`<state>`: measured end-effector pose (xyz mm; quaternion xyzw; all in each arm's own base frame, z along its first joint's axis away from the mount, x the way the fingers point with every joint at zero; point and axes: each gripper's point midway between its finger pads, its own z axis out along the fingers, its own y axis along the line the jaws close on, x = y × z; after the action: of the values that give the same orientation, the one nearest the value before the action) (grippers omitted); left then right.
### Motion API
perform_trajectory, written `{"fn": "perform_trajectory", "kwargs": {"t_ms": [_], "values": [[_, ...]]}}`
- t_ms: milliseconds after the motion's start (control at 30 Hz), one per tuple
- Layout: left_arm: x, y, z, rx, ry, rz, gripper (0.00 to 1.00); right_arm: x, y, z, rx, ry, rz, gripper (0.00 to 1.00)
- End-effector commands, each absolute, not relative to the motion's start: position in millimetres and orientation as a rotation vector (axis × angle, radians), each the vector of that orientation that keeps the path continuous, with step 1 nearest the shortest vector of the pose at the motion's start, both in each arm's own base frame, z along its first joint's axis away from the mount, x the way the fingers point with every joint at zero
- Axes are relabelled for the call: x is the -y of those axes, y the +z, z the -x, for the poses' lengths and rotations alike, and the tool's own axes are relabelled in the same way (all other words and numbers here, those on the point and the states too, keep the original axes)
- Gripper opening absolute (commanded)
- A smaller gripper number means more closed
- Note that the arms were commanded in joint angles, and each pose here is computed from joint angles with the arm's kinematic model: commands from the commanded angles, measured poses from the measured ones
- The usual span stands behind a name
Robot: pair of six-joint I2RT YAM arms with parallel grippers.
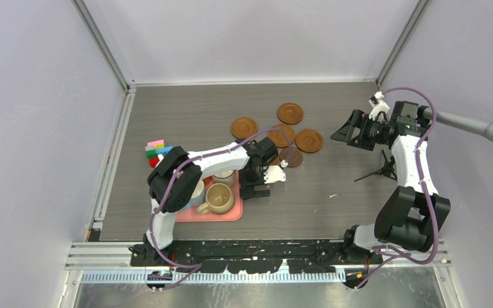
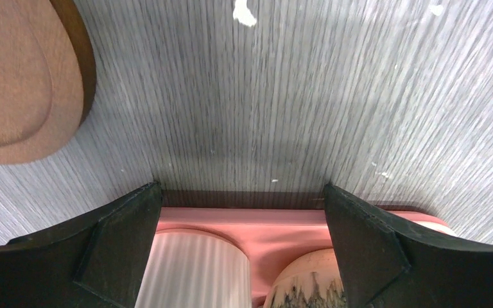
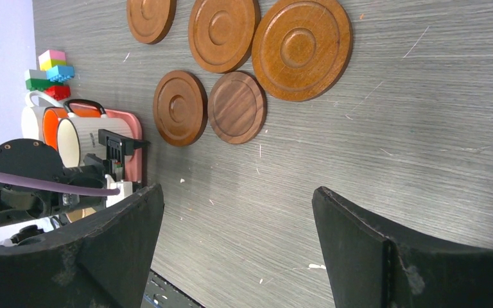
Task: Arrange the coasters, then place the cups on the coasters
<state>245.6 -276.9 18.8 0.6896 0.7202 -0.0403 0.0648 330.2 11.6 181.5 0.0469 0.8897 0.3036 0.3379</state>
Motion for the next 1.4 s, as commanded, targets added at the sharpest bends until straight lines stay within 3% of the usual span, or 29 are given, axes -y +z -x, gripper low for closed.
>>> {"fn": "perform_trajectory", "kwargs": {"t_ms": [0,867,1133,1367], "values": [[190,17,-234,-2.358,0.131,-2.209,0.99,-13,189,-333,-2.285,0.805,-0.105,0.9],[87,10,-209,-2.298,0.218,-2.346,1.0,-14,181,-328,-2.302,0.818,-0.117,0.9],[92,21,-215,-2.303,0.144,-2.274,1.0,-17,177,-327,-2.318,0.802,-0.106,0.9],[141,66,-228,-2.291,-0.133,-2.045,1.0,-33,172,-329,-2.384,0.696,0.03,0.9]]}}
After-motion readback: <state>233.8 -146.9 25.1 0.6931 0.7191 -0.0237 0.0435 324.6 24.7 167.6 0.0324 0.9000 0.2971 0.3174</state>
